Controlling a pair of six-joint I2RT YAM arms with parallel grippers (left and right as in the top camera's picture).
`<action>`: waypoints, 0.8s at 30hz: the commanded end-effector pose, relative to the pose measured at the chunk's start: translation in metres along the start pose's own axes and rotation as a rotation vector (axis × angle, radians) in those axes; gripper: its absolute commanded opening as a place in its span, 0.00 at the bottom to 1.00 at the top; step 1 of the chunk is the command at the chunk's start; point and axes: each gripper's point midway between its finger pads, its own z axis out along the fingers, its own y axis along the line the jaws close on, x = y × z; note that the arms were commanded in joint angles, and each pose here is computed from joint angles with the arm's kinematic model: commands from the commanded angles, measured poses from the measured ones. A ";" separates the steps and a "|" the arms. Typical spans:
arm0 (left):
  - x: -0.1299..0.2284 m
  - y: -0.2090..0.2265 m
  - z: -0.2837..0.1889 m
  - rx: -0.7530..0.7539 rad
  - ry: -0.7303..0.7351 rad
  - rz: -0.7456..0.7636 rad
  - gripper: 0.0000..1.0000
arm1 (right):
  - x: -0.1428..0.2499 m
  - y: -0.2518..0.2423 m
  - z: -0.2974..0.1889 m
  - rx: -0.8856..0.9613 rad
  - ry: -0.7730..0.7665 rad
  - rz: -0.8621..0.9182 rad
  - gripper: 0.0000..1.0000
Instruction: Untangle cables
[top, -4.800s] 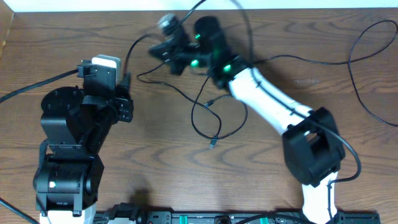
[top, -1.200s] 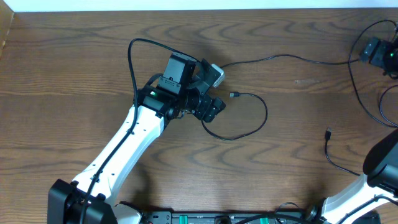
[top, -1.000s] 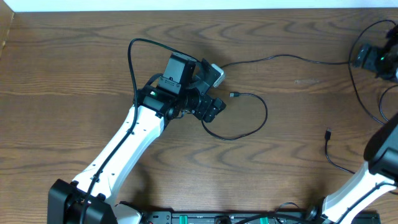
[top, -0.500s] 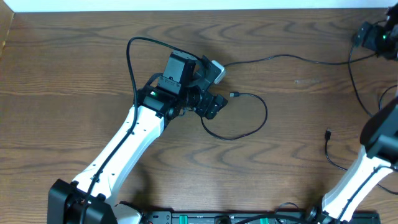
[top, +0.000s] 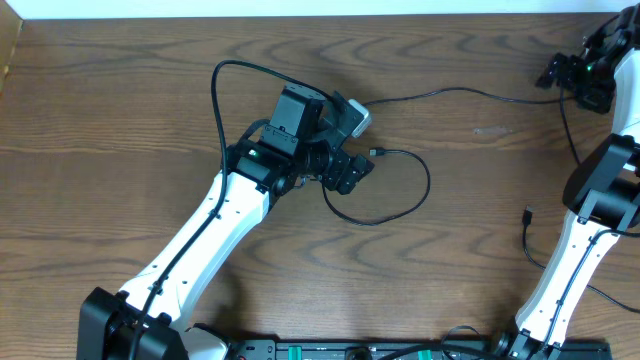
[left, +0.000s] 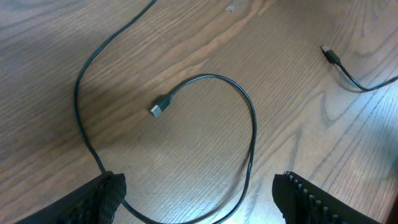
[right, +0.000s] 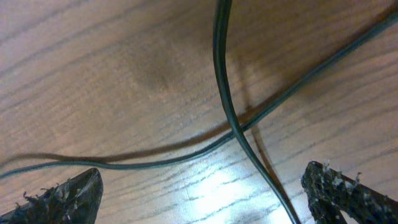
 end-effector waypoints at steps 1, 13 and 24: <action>-0.003 -0.002 -0.001 0.006 -0.007 -0.009 0.81 | -0.008 0.021 -0.004 -0.093 -0.028 -0.028 0.99; -0.002 -0.002 -0.001 0.006 -0.004 -0.014 0.81 | -0.004 -0.004 0.033 0.004 -0.042 0.003 0.87; -0.002 -0.002 -0.001 0.006 -0.004 -0.014 0.81 | 0.031 -0.003 0.074 -0.056 0.036 0.019 0.01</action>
